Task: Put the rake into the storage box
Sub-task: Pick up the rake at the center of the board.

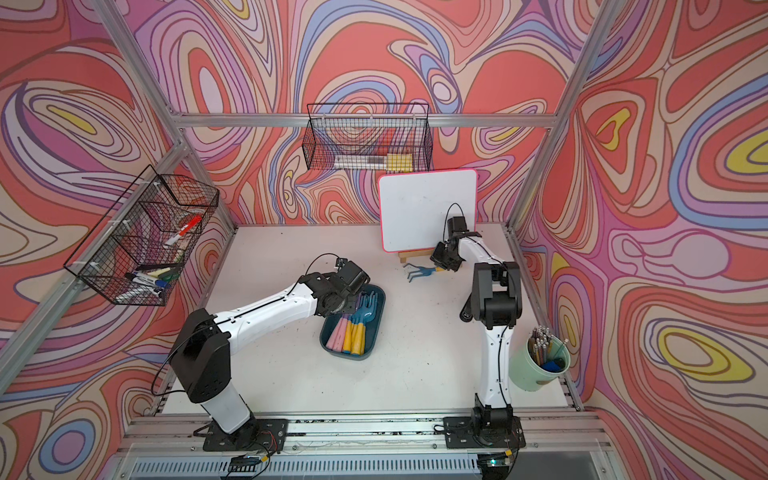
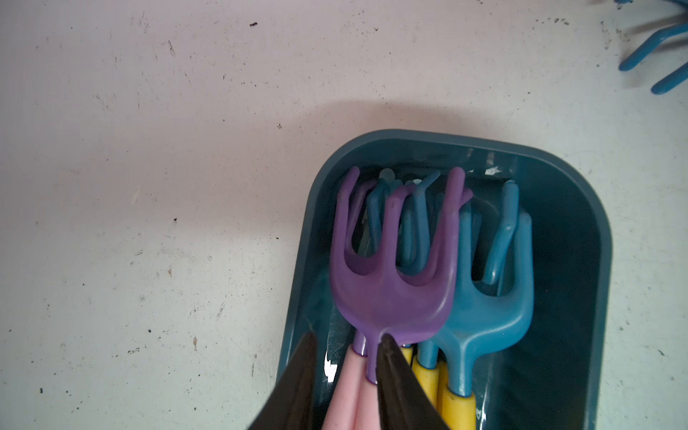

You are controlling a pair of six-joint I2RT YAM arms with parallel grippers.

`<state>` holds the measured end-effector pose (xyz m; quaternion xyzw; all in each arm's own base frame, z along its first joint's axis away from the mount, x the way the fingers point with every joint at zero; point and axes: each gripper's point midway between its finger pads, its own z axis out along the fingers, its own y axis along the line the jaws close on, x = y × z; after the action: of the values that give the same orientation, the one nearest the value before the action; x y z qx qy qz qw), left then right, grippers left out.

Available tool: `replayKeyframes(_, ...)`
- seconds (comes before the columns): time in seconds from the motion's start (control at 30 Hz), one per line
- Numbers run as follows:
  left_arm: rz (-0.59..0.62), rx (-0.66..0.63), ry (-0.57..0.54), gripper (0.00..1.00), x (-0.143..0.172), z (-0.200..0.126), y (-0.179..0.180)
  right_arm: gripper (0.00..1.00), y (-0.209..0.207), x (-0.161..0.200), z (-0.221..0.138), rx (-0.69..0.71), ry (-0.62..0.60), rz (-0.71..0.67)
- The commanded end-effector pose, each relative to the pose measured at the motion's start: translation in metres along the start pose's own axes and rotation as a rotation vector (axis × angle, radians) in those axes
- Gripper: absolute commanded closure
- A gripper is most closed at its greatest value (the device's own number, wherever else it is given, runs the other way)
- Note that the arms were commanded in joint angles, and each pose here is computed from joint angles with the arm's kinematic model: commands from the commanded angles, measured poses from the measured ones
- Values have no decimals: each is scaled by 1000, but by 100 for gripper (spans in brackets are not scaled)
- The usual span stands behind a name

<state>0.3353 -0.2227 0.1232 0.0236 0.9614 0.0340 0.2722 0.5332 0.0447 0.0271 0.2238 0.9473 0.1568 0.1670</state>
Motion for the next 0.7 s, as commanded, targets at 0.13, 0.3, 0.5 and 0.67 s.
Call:
replayKeyframes(0.13, -13, 6, -16, 68, -11, -9, 2, 100, -18, 18, 7, 46, 41, 4)
replayKeyframes(0.3, -17, 12, -19, 68, -12, -7, -1, 100, -22, 54, -14, 29, 88, 150)
replayKeyframes(0.5, -12, 29, -8, 67, -13, -1, -10, 100, -8, 100, -44, -37, 132, 186)
replayKeyframes(0.67, -19, 46, -8, 66, -15, 2, -15, 100, 19, 137, -66, -147, 202, 122)
